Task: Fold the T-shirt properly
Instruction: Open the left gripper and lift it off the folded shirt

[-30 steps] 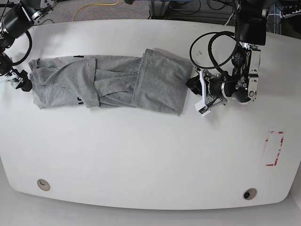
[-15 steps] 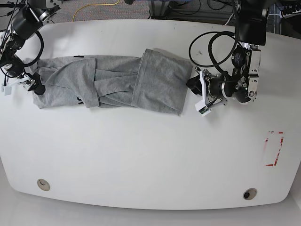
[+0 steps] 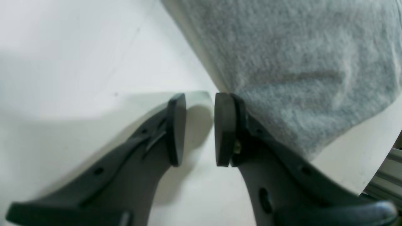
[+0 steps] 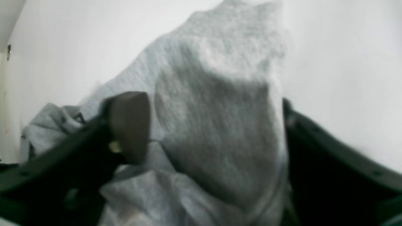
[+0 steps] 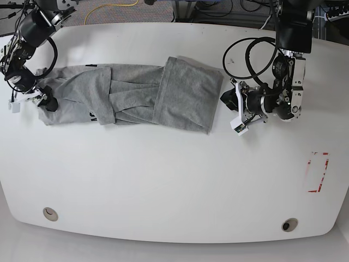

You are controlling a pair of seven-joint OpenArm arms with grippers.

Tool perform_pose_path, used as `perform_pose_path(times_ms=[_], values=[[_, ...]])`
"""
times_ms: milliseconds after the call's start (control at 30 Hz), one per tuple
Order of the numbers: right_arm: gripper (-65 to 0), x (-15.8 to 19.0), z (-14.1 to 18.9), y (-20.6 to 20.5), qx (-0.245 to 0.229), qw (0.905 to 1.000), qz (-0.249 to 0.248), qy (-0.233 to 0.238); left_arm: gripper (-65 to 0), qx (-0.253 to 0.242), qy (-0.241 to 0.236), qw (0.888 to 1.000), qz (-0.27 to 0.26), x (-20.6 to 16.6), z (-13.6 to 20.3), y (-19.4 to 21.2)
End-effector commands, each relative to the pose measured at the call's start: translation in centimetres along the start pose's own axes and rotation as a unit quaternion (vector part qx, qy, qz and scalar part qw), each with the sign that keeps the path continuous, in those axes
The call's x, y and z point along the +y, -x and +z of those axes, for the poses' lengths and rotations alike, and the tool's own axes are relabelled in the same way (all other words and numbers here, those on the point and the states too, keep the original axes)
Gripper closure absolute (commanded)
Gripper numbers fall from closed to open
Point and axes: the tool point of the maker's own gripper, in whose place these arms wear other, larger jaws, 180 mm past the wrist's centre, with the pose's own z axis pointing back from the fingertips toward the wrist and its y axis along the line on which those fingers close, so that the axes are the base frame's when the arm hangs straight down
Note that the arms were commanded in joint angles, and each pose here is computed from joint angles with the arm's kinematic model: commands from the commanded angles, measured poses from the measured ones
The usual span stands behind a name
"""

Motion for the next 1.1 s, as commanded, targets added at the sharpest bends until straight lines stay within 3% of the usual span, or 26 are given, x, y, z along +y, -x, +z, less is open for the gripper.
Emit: perform_pose_path(times_ms=[0, 67, 233, 367, 767, 1067], values=[[-31.2, -0.6, 0.2, 1.0, 0.035, 0.9993, 0.005, 0.016, -13.9, 0.04, -0.025, 0.999, -0.004, 1.1, 0.4, 1.4], [-22.0, -0.6, 0.3, 1.1, 0.036, 0.9992, 0.005, 0.016, -13.9, 0.039, -0.025, 0.999, -0.005, 1.1, 0.4, 1.3], [-6.8, 0.3, 0.6, -0.1, 0.031, 0.9983, 0.044, 0.021, -13.9, 0.037, -0.025, 0.999, -0.007, 1.1, 0.4, 1.2], [-0.2, 1.1, 1.0, -0.6, 0.037, 0.995, 0.088, 0.03, -13.9, 0.038, -0.031, 0.999, -0.013, 1.6, 0.8, 0.3], [0.0, 3.7, 2.3, -2.3, 0.015, 0.9865, 0.159, 0.038, -14.0, -0.015, -0.067, 0.994, -0.085, 0.4, 3.8, -5.9], [0.0, 4.2, 2.8, -2.6, 0.009, 0.9841, 0.173, 0.041, -14.2, -0.049, -0.047, 0.993, -0.094, -2.2, 3.1, -8.4]])
